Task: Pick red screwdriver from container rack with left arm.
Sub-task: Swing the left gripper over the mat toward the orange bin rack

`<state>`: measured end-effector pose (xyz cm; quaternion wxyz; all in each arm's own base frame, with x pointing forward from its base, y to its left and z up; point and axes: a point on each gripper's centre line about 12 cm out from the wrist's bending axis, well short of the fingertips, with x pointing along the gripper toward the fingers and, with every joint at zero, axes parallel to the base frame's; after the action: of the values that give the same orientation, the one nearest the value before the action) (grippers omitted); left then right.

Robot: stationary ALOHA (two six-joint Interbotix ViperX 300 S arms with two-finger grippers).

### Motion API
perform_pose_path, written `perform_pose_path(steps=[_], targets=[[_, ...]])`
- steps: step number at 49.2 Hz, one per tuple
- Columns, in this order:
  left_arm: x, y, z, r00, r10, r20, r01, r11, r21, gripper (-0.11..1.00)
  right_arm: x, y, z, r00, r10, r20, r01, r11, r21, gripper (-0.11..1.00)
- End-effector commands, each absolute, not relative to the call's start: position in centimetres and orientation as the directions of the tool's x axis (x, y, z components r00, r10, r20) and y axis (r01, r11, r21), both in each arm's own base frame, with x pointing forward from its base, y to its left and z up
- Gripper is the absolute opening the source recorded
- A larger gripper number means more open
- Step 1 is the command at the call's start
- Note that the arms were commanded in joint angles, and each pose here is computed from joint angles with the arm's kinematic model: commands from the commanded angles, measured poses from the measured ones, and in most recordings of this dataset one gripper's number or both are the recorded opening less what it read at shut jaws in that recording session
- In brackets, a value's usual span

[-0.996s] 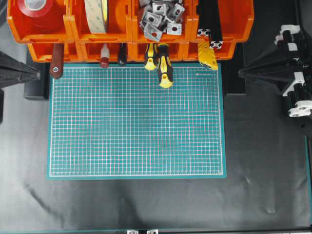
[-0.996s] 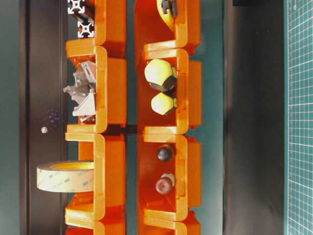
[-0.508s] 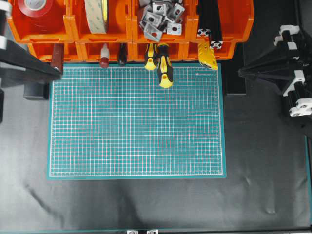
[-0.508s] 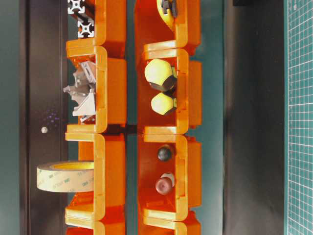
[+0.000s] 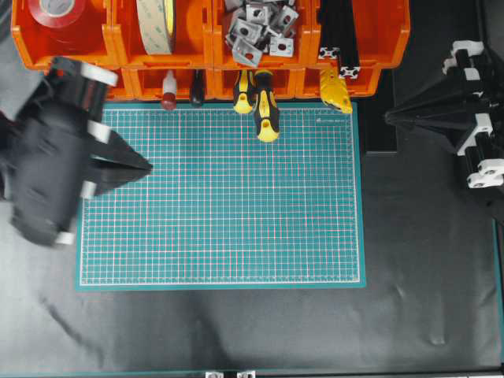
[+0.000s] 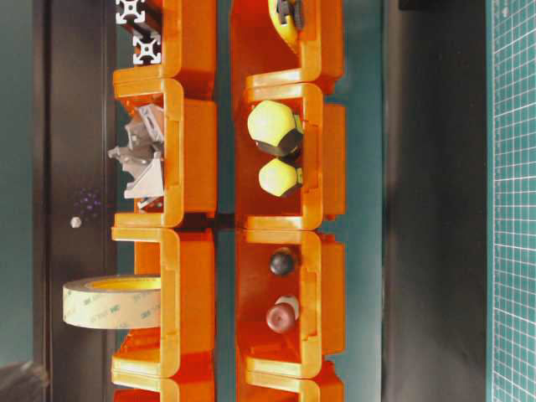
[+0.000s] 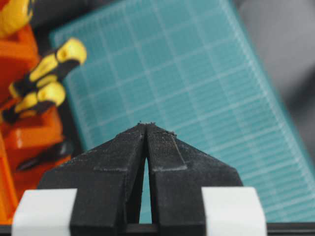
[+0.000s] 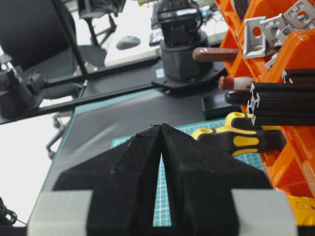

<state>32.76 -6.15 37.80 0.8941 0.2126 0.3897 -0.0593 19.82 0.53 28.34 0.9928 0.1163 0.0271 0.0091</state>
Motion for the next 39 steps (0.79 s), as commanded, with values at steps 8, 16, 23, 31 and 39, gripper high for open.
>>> perform_pose_path(steps=[8,16,23,31,39], targets=[[34.1,-7.9,39.4,0.647,0.497,-0.578,-0.053,0.785,0.617,0.0,20.1,0.6,29.4,0.999,0.026,-0.042,-0.016,0.972,0.233,0.0],[34.8,-10.2,36.1,0.634,0.553,-0.541,-0.095,0.749,0.655,0.0,20.0,0.6,29.0,0.997,0.028,-0.07,-0.01,0.972,0.234,0.0],[36.3,-11.1,33.1,0.59,0.596,-0.544,-0.06,0.705,0.707,0.0,19.8,0.6,28.6,0.993,0.03,-0.114,-0.003,0.973,0.232,0.0],[37.0,-10.7,30.4,0.492,0.677,-0.546,-0.099,0.667,0.738,0.0,19.2,0.8,27.6,0.977,0.044,-0.208,0.003,0.975,0.222,0.0],[36.7,-10.8,28.5,0.373,0.768,-0.52,-0.142,0.601,0.786,0.0,18.5,0.8,27.6,0.973,0.046,-0.226,0.001,0.979,0.202,0.0]])
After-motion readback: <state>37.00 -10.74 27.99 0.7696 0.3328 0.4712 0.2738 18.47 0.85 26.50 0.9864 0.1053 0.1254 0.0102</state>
